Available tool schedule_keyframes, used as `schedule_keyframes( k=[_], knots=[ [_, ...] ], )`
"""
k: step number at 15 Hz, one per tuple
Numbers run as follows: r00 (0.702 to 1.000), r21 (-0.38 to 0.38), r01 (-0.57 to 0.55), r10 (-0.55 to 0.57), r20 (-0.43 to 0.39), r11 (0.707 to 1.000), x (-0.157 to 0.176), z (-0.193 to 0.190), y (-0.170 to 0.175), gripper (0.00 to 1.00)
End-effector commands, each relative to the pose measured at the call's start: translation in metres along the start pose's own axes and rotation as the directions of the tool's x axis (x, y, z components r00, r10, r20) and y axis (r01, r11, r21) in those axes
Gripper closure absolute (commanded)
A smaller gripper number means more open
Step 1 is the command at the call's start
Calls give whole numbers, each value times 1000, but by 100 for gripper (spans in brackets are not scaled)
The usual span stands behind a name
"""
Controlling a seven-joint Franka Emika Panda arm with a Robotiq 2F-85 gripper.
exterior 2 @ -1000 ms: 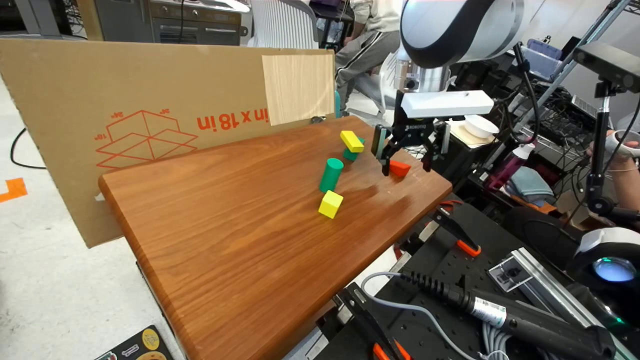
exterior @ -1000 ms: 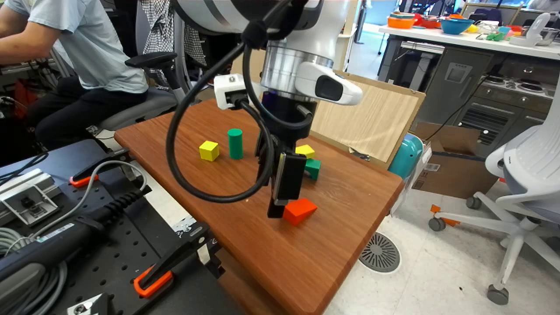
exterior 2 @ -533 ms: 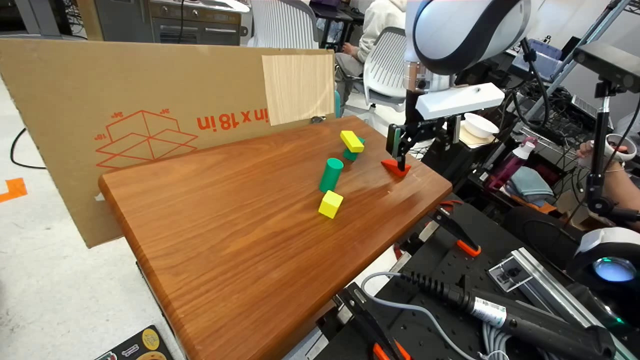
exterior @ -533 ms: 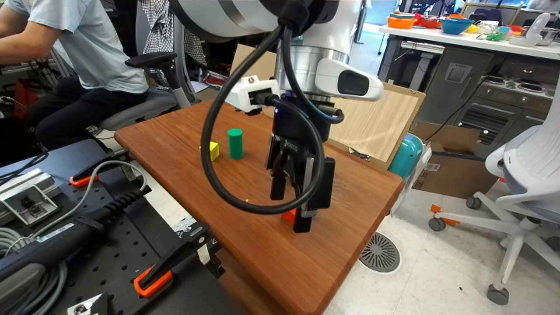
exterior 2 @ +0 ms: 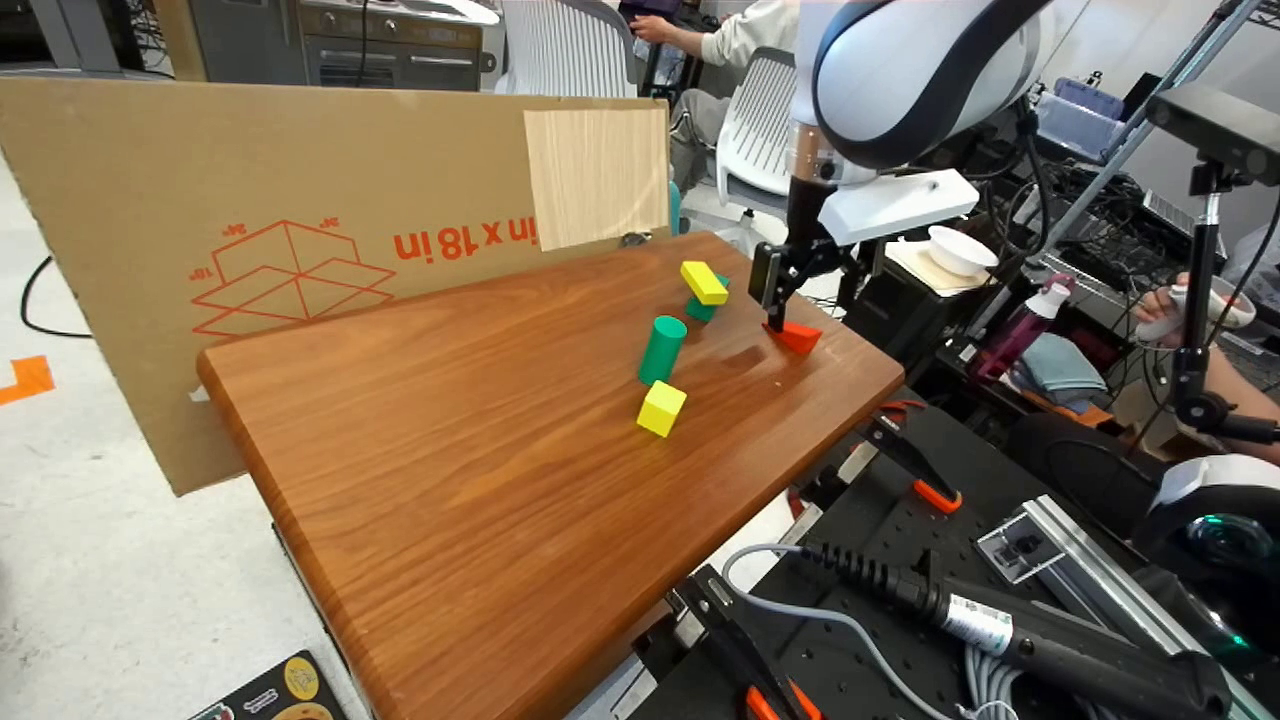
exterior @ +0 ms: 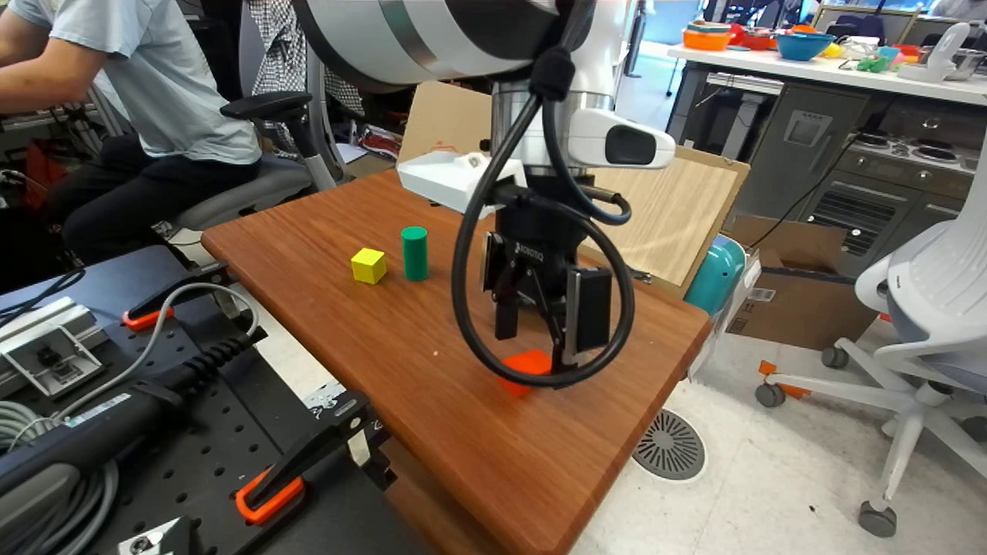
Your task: Move the orange block to the back of the table
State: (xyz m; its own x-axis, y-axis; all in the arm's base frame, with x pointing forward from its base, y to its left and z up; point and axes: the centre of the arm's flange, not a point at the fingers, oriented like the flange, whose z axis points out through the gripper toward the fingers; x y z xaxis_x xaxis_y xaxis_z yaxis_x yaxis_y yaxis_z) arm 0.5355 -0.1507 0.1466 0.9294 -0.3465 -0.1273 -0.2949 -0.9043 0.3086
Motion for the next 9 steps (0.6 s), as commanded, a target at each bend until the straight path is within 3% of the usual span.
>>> schedule_keyframes(
  k=[1,9],
  knots=[
    [997,36,59,-57,-51,998,10,8,-10,0],
    [998,69,46,-43,-42,997,-18,40,-8,2]
  ],
)
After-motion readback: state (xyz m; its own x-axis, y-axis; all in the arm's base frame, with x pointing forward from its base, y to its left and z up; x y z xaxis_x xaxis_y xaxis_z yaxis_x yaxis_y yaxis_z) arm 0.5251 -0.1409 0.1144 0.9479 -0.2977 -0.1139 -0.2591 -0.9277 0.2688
